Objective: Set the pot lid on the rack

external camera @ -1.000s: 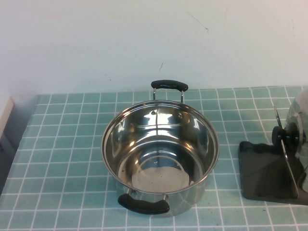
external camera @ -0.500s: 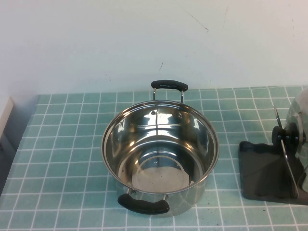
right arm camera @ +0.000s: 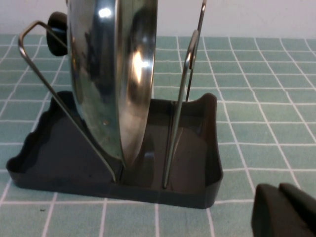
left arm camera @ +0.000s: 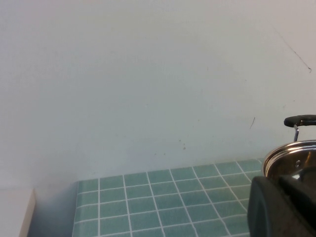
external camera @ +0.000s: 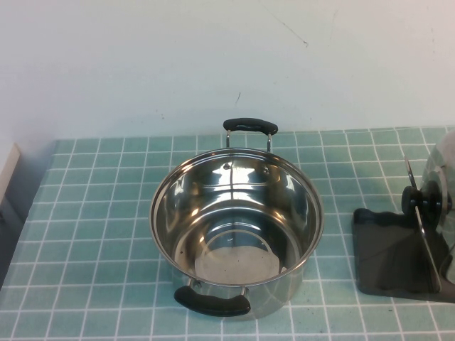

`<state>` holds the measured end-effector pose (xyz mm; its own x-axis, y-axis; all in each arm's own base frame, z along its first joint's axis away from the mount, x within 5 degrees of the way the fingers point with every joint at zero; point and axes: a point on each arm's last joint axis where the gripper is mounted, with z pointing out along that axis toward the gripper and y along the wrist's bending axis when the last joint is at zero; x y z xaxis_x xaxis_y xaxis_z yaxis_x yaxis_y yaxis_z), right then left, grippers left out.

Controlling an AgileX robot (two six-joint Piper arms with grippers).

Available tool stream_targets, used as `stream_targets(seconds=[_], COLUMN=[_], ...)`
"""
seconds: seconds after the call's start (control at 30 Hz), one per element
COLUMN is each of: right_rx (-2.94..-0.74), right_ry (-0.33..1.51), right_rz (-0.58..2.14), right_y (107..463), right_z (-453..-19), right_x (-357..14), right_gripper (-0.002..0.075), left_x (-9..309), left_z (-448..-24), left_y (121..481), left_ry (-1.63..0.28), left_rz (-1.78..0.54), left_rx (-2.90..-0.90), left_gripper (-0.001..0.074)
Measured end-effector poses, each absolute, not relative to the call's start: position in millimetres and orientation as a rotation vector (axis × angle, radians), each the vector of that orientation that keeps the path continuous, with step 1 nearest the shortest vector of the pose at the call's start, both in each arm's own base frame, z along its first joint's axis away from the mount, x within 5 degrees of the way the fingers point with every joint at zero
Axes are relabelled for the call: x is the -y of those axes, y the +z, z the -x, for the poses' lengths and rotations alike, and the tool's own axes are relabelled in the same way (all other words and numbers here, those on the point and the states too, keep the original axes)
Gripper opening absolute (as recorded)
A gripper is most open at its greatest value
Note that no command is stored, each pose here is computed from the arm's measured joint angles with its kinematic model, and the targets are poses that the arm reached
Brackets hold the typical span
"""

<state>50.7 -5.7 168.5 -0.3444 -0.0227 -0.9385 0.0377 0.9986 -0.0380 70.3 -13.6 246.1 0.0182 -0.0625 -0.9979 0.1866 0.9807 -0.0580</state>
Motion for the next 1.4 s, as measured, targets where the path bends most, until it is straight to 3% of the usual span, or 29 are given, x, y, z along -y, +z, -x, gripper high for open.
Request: stream_targets(seconds=[0.9, 1.23, 1.4], right_rx=[-1.921, -1.921, -1.920], right_ry=[-0.078, -0.079, -0.080], right_rz=[0.002, 0.002, 0.003], right_y=[169, 169, 169], right_z=[-51, -51, -51], right_x=[6, 6, 6], right_gripper=[-0.0001, -0.0001, -0.0001], left_x=[13, -2, -2], left_z=[-71, -69, -59], left_y=[245, 233, 222], left_ry=[-0.181, -0.097, -0.042], left_rz=[-0.100, 0.078, -0.018], left_rx=[-1.546, -1.643, -1.742], left_gripper=[-0.0002, -0.0002, -0.0002])
